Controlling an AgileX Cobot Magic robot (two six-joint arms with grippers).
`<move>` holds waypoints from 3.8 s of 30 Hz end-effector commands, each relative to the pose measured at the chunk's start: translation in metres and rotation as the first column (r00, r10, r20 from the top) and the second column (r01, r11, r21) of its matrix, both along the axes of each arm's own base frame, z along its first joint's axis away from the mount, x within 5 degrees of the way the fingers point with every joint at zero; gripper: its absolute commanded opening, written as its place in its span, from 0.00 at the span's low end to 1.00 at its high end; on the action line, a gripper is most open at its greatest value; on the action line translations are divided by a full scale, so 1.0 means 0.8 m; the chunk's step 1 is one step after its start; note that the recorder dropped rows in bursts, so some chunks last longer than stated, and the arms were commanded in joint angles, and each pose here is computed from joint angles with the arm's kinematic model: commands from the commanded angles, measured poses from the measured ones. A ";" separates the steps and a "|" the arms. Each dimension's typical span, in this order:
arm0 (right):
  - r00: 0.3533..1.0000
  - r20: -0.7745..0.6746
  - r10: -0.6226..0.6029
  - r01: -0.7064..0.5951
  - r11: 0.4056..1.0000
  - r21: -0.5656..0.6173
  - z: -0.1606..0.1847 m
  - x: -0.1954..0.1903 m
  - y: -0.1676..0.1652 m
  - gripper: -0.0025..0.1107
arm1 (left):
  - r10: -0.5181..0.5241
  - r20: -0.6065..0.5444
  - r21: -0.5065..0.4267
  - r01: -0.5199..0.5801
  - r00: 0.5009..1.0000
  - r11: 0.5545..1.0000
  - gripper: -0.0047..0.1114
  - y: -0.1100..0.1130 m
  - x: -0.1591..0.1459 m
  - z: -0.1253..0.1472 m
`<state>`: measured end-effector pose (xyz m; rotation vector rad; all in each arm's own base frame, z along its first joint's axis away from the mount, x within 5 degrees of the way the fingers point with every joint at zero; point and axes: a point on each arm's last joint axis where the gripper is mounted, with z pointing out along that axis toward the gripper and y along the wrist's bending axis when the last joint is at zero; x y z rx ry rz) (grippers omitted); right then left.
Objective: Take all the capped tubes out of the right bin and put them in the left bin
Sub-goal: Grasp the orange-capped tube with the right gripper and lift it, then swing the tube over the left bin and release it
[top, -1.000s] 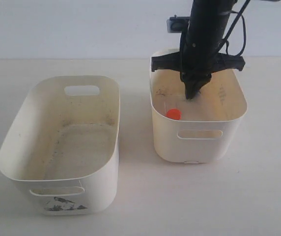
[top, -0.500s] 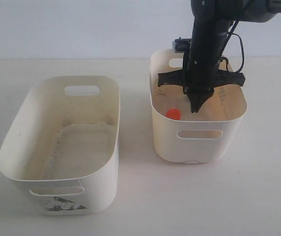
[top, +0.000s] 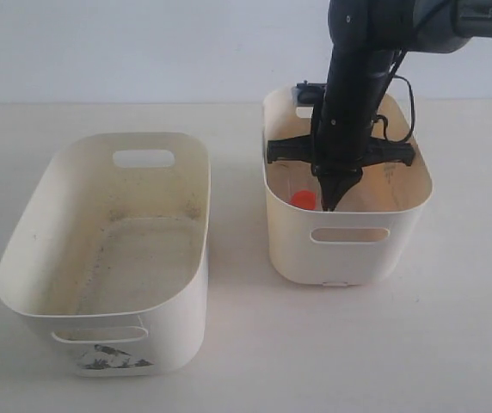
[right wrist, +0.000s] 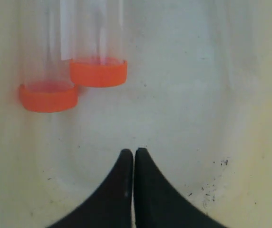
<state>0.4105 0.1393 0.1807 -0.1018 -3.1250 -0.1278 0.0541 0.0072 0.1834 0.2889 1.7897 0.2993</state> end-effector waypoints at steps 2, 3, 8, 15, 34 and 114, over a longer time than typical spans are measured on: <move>0.999 0.040 0.025 -0.024 0.999 -0.024 -0.008 0.007 -0.002 0.02 | -0.005 0.008 -0.013 0.005 1.000 1.000 0.08 -0.001 0.000 0.002; 0.998 0.058 0.024 -0.023 1.000 -0.019 -0.007 0.009 -0.001 0.02 | -0.005 0.008 -0.013 0.005 1.000 1.000 0.08 -0.001 0.000 0.002; 0.991 0.130 0.038 -0.039 0.999 0.001 0.000 0.019 0.002 0.02 | -0.005 0.008 -0.013 0.005 1.000 1.000 0.08 -0.001 0.000 0.002; 0.988 0.143 0.060 -0.062 0.998 0.007 -0.015 0.025 0.004 0.02 | -0.005 0.008 -0.013 0.005 1.000 1.000 0.08 -0.001 0.000 0.002; 0.967 0.252 0.035 -0.050 0.997 0.055 -0.015 0.038 0.010 0.67 | -0.005 0.008 -0.013 0.005 1.000 1.000 0.08 -0.001 0.000 0.002; 0.749 0.456 0.481 -0.565 0.823 0.060 0.162 -0.103 0.143 0.03 | -0.005 0.008 -0.013 0.005 1.000 1.000 0.08 -0.001 0.000 0.002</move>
